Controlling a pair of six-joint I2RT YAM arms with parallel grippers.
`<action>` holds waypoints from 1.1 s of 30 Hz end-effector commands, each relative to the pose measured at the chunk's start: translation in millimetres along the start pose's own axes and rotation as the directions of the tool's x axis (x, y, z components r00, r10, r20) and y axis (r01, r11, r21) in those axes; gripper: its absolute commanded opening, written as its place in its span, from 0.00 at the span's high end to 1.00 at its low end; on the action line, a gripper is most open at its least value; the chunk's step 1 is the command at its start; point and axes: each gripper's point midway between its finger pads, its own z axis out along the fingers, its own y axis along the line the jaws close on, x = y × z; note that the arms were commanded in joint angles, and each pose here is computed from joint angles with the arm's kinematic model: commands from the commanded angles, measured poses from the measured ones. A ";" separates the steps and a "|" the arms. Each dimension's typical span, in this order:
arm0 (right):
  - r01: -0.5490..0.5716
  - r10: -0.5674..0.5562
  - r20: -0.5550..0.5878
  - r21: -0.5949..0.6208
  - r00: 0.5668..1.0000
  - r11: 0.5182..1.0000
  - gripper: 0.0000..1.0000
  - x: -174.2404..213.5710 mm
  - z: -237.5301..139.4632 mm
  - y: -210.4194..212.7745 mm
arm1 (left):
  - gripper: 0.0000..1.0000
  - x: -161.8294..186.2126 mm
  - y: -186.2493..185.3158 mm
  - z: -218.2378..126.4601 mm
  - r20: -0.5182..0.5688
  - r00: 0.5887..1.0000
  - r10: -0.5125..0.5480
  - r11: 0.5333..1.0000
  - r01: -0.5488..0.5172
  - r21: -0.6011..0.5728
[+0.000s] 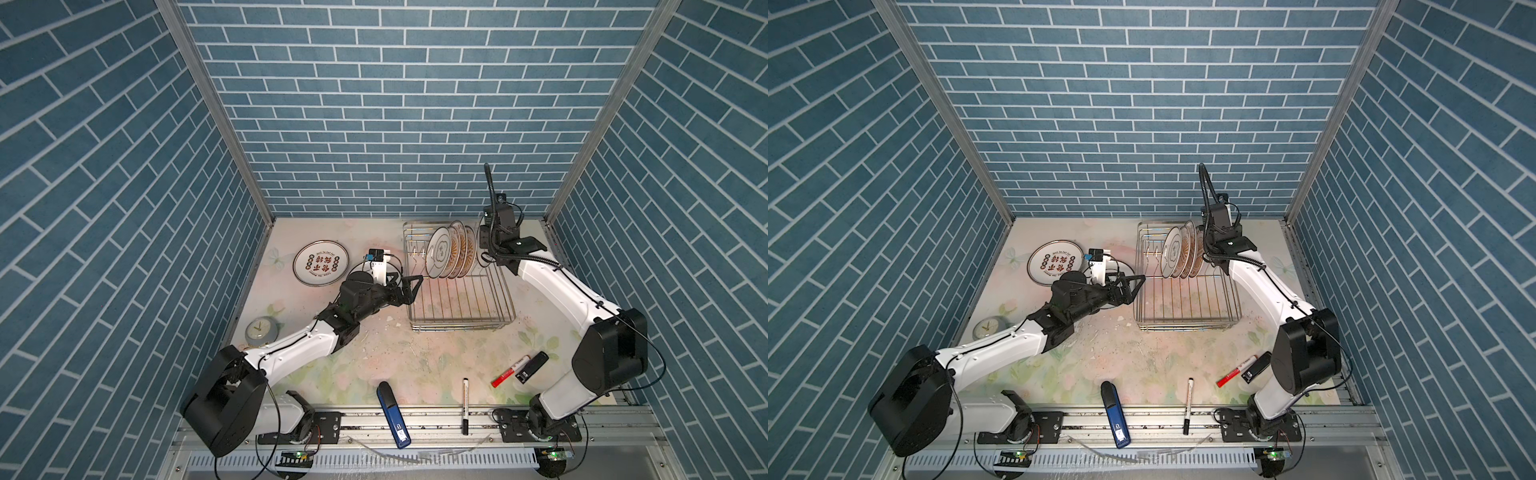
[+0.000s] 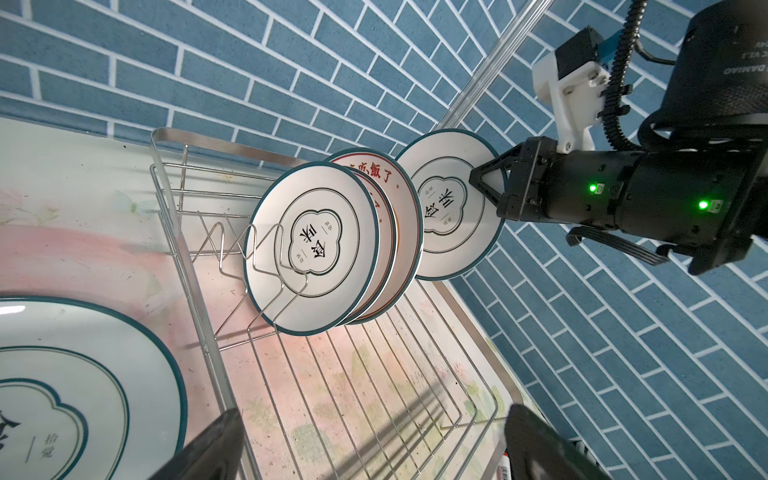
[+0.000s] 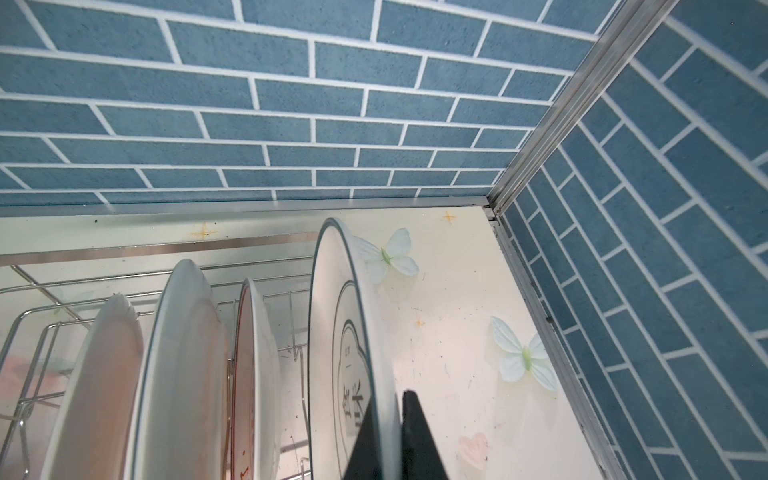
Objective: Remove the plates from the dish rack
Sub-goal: 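Grasp the end plate rim with the right gripper and lift it out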
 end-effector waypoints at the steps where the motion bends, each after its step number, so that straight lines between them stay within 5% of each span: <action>1: -0.031 0.026 0.107 0.046 0.994 0.998 0.98 -25.3 -27.9 -20.9 | 0.00 -16.1 -13.0 -4.1 0.038 0.999 0.018 1.000 -0.019 0.021; 9: -0.076 0.071 0.210 0.015 0.975 0.997 0.98 -37.5 -67.2 -36.0 | 0.00 -26.9 -24.0 -15.0 0.083 0.996 0.028 0.998 -0.033 0.058; 23: -0.121 0.262 0.322 -0.398 0.910 0.909 0.98 -48.2 -133.4 -11.8 | 0.00 -33.7 -48.3 -30.4 0.111 0.992 0.053 0.987 -0.069 0.148; 28: -0.106 0.309 0.308 -0.532 0.900 0.840 0.98 -48.4 -149.3 4.8 | 0.00 -33.2 -55.4 -31.1 0.110 0.992 0.054 0.979 -0.075 0.189; 33: -0.078 0.364 0.265 -0.705 0.893 0.705 0.98 -50.9 -169.5 30.5 | 0.00 -31.6 -62.5 -30.7 0.106 0.993 0.050 0.970 -0.074 0.233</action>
